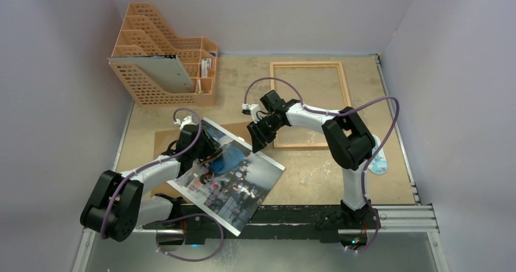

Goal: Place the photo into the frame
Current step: Pick up the photo frame item at the center of the board.

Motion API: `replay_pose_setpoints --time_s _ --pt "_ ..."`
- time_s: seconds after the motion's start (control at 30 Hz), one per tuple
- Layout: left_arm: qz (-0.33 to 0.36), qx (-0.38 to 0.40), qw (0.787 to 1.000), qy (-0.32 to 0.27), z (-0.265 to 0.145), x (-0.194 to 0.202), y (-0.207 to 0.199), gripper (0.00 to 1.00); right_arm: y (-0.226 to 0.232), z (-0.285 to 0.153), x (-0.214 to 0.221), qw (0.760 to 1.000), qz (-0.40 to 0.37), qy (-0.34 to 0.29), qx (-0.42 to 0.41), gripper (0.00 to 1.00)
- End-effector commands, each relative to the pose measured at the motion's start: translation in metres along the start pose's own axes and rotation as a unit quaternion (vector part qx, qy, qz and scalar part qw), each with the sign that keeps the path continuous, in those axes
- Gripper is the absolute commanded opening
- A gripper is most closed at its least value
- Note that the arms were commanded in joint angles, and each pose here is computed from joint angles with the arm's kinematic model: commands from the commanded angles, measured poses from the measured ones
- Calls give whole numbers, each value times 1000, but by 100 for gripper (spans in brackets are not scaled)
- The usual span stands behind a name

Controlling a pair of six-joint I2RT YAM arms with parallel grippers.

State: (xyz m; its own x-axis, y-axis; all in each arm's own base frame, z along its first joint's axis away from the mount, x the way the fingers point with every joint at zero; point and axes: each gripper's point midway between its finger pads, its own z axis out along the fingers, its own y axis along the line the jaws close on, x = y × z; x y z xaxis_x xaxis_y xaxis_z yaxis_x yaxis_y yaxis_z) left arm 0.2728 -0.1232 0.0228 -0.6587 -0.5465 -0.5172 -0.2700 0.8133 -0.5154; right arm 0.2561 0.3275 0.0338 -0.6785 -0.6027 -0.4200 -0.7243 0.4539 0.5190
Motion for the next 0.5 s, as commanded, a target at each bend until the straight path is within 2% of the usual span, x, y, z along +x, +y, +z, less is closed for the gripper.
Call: replay_pose_setpoints --time_s 0.0,0.27,0.47 --pt "8 -107 991 83 -9 51 63 35 32 -13 -4 999 -12 -5 -50 42" --pt "10 -108 991 77 -9 47 62 33 29 -14 7 999 4 4 -34 39" --pt "11 -108 991 78 -10 48 62 33 33 -14 8 999 4 -1 -48 28"
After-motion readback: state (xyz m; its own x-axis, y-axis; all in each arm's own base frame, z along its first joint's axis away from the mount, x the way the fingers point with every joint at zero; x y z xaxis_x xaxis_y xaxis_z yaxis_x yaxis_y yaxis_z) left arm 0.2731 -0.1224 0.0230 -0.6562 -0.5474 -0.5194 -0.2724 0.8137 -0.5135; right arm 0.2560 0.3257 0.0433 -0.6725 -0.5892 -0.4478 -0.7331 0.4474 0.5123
